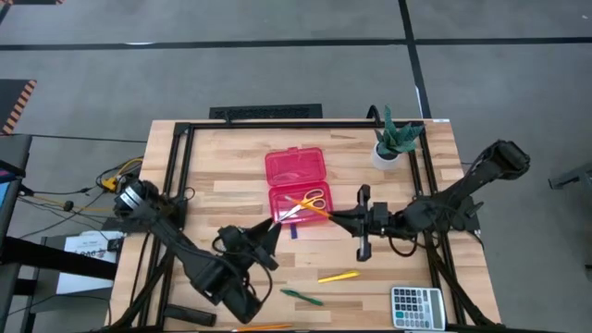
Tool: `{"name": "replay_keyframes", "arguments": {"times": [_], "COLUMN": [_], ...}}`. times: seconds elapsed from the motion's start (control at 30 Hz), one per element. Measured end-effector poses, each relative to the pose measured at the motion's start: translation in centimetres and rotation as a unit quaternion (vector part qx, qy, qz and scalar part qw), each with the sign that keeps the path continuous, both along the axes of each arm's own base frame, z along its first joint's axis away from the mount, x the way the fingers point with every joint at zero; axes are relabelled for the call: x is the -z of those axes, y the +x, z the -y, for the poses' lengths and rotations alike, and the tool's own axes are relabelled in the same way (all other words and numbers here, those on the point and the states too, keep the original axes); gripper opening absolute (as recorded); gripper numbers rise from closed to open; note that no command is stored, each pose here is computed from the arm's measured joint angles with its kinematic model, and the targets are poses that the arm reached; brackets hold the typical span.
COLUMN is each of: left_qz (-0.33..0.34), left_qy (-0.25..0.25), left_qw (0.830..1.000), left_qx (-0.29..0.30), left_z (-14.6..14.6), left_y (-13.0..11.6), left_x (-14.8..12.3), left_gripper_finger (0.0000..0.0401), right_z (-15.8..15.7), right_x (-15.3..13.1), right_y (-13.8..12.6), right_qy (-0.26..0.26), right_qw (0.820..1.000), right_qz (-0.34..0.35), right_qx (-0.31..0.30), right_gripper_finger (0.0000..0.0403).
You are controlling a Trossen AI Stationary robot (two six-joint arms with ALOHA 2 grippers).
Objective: Pack school essentials
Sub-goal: Put the top orange pencil into the supply box
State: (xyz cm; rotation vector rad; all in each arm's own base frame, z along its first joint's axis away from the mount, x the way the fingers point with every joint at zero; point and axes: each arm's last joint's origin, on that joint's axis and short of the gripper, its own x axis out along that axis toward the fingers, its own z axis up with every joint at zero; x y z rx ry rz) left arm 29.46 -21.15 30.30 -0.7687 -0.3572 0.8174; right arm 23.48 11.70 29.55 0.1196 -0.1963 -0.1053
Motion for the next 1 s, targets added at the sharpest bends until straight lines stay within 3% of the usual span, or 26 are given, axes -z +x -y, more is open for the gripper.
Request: {"name": "replay_keyframes", "arguments": {"times": [0.1, 0.17, 0.33, 0.43, 0.53, 0.67, 1.0], "left_qz": [0.016, 0.008, -0.082, -0.145, -0.158, -0.176, -0.166], "left_qy": [-0.025, -0.068, -0.09, -0.069, -0.023, 0.021, 0.053], "left_qw": [1.0, 0.998, 0.991, 0.979, 0.975, 0.973, 0.982], "left_qx": [-0.005, 0.002, 0.057, 0.125, 0.154, 0.151, 0.076], "left_z": [-0.3, -0.4, -0.2, -0.4, -0.8, -1.4, -2.3], "left_y": [0.5, 0.9, 2.1, 3.2, 4.4, 5.2, 5.4], "left_x": [-0.8, -1.5, -4.5, -7.0, -8.6, -9.1, -9.5], "left_gripper_finger": [0.0194, 0.0194, 0.0194, 0.0194, 0.0194, 0.0194, 0.0194], "right_z": [-0.2, -0.2, -0.1, -0.1, -0.1, -0.1, 0.0], "right_x": [-0.1, -0.1, -0.2, -0.3, -0.3, -0.5, -1.0], "right_y": [0.3, 0.3, 0.3, 0.2, 0.2, 0.2, 0.0], "right_qy": [-0.001, -0.001, 0.001, 0.002, 0.002, 0.003, 0.009], "right_qw": [1.0, 1.0, 1.0, 1.0, 1.0, 1.0, 0.999], "right_qz": [-0.001, -0.001, 0.001, 0.003, 0.004, 0.011, 0.036], "right_qx": [0.0, 0.0, 0.0, 0.0, 0.0, 0.0, 0.002], "right_gripper_finger": [0.0025, 0.0025, 0.0024, 0.0027, 0.0027, 0.0025, 0.0029]}}
